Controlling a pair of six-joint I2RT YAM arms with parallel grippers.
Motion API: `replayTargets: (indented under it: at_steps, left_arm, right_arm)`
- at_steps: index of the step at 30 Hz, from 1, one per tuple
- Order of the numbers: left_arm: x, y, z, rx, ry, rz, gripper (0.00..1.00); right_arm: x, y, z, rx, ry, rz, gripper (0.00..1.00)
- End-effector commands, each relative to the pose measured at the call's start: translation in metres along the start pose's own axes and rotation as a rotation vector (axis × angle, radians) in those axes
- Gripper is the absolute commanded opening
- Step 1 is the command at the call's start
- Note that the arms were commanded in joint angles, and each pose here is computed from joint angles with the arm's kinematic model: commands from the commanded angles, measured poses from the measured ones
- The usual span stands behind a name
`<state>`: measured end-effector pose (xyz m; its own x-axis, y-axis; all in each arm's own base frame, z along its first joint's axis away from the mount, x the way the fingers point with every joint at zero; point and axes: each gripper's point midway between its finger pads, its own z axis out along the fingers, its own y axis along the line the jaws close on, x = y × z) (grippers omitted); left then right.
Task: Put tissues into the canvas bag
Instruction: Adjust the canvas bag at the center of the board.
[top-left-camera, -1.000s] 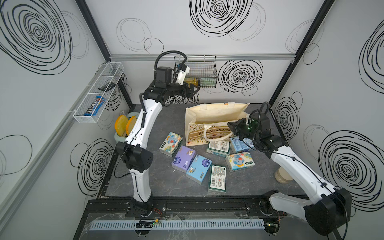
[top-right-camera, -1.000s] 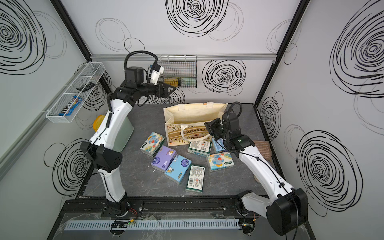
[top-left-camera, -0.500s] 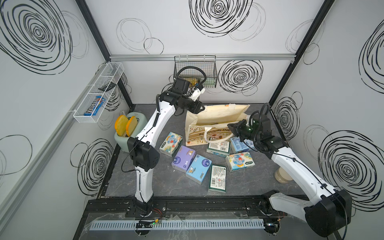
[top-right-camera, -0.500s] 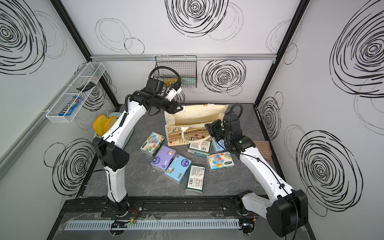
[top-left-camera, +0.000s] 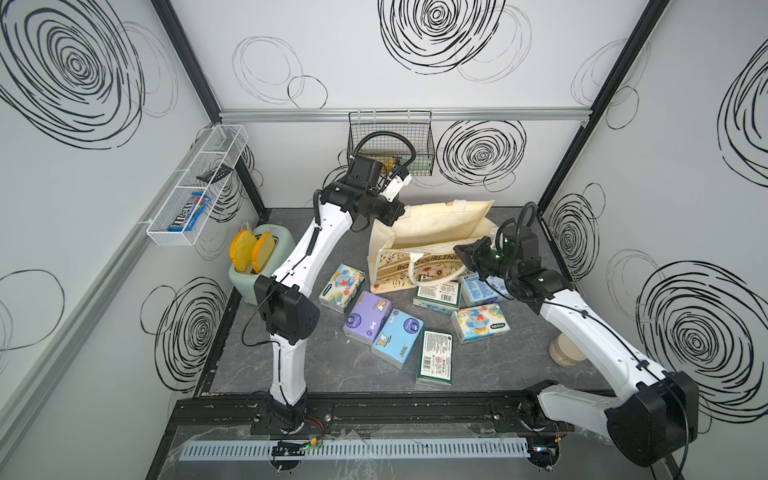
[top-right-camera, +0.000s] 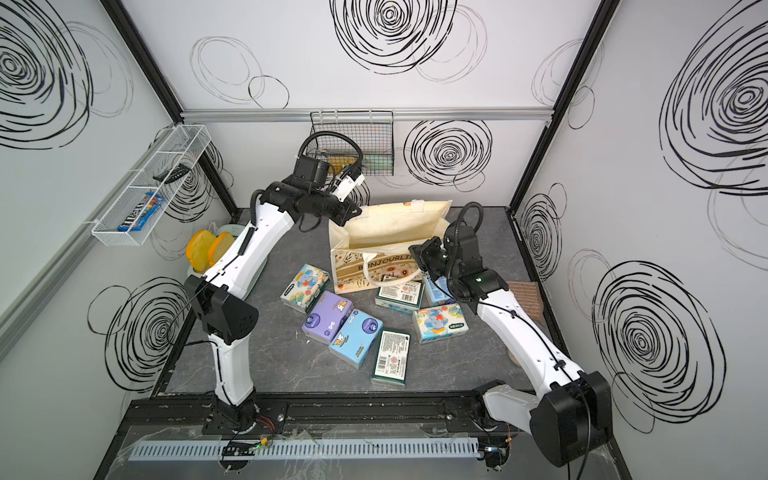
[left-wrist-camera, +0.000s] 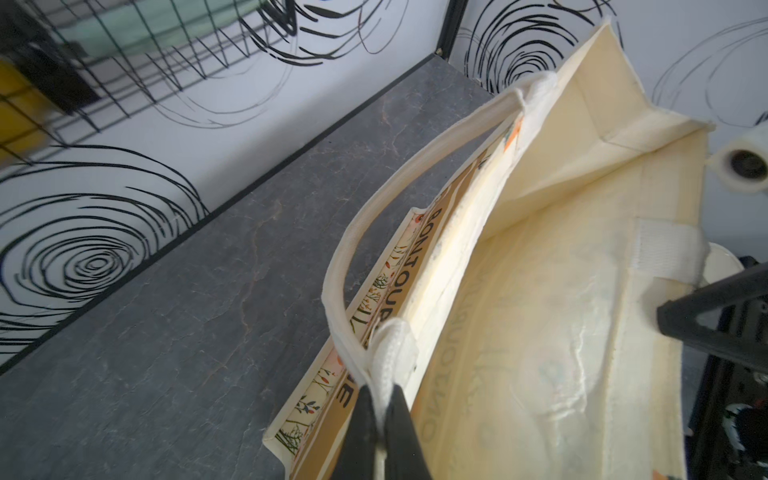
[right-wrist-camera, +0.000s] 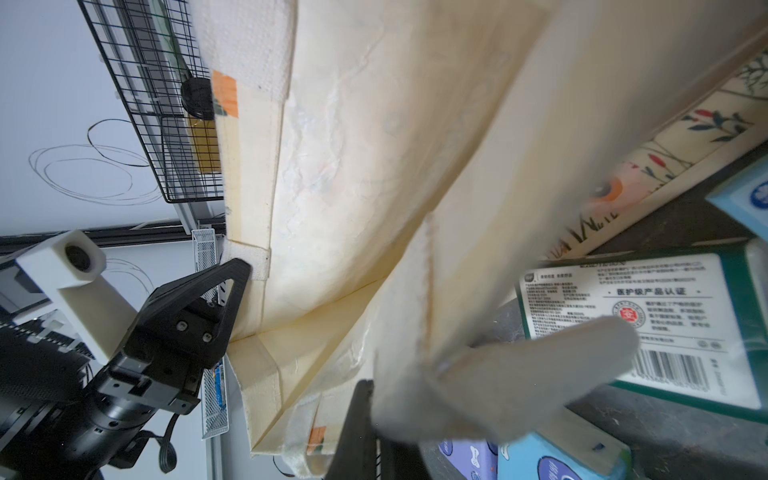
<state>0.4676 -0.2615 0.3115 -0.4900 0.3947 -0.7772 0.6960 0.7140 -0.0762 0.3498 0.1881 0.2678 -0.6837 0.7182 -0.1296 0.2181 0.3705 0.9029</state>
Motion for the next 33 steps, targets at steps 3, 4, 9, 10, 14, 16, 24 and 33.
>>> replayTargets:
  at_steps: [3, 4, 9, 10, 14, 16, 24, 33]
  left_arm:
    - [-0.071, 0.004, -0.071, -0.212, -0.29, 0.16, 0.0]
    - [-0.072, 0.001, -0.074, -0.238, -0.31, 0.185, 0.0]
    - [-0.066, -0.006, -0.087, -0.378, -0.4, 0.269, 0.0]
    - [-0.065, -0.007, -0.09, -0.391, -0.419, 0.272, 0.0]
    - [-0.059, -0.019, -0.092, -0.366, -0.444, 0.29, 0.0]
    - [-0.051, -0.028, -0.085, -0.35, -0.426, 0.314, 0.0]
    - [-0.009, -0.049, -0.063, -0.315, -0.377, 0.35, 0.0]
    - [-0.005, -0.051, -0.065, -0.331, -0.37, 0.349, 0.0]
  right_arm:
    - [-0.002, 0.014, 0.005, -0.008, 0.011, -0.053, 0.0]
    - [-0.002, 0.013, 0.004, -0.005, 0.009, -0.048, 0.0]
    - [0.001, 0.008, 0.0, 0.019, 0.003, -0.058, 0.0]
    - [0.002, 0.007, -0.001, 0.019, 0.007, -0.061, 0.0]
    - [0.009, 0.007, -0.009, 0.015, 0.024, -0.078, 0.02]
    - [0.012, 0.007, -0.013, 0.01, 0.031, -0.092, 0.06]
    - [0.037, -0.017, -0.032, 0.053, 0.117, -0.115, 0.03]
    - [0.078, -0.031, -0.058, 0.011, 0.215, -0.139, 0.02]
